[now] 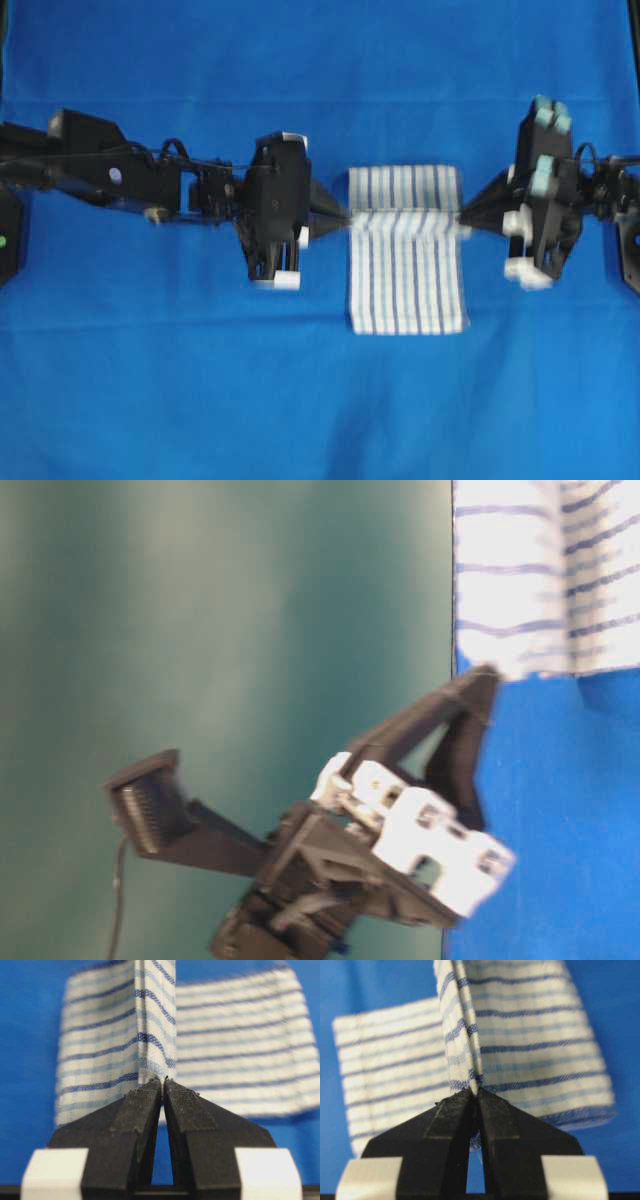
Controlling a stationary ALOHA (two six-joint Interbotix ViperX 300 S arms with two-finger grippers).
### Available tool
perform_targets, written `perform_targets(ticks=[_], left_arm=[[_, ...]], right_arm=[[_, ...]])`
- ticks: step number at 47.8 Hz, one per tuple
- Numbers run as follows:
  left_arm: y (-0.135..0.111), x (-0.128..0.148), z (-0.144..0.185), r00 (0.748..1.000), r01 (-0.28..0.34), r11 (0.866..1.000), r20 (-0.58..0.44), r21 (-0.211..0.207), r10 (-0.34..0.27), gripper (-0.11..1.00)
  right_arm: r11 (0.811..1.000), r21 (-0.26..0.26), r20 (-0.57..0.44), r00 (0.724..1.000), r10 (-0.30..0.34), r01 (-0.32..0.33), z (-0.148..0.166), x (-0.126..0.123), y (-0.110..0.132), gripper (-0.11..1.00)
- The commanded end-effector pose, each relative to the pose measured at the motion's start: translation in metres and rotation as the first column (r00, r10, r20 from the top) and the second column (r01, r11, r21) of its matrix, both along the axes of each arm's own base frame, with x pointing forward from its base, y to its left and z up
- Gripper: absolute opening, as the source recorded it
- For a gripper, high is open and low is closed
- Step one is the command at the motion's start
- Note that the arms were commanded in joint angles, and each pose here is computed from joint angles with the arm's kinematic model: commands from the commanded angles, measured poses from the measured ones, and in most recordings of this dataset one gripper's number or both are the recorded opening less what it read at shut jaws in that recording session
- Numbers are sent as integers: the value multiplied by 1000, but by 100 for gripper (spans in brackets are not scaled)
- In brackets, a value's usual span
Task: Fold a vertical towel.
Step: 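Lift the top edge and carry it down toward the bottom edge, then lower the folded edge onto the bottom edge and open both grippers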
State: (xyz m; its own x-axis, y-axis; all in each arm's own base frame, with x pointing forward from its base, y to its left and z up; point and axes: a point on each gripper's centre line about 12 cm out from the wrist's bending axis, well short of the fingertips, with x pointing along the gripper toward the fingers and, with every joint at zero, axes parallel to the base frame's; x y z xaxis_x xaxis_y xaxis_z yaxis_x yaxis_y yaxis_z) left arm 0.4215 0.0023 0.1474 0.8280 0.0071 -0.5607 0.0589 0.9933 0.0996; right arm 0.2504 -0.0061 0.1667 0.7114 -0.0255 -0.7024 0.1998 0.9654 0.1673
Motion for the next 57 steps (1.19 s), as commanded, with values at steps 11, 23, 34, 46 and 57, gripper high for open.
perform_targets(ticks=[11, 23, 34, 46, 57], left_arm=[[-50, 8, -28, 994, 103, 995, -40, -17, -103, 3], [-59, 13, -44, 993, 107, 994, -45, -34, -108, 3], [-68, 15, -42, 991, 129, 991, -20, -35, -129, 3], [-74, 19, -40, 990, 141, 989, -11, -34, -141, 3], [-73, 19, -39, 990, 137, 990, -12, -36, -138, 3]], right_arm=[[996, 59, -102, 992, 71, -65, -25, 10, 35, 5], [993, 82, -114, 989, 97, -88, -39, 15, 49, 5], [991, 103, -115, 988, 100, -88, -41, 14, 55, 5], [990, 107, -90, 990, 106, -97, -40, 16, 57, 5], [989, 107, -93, 990, 108, -98, -41, 18, 58, 6]])
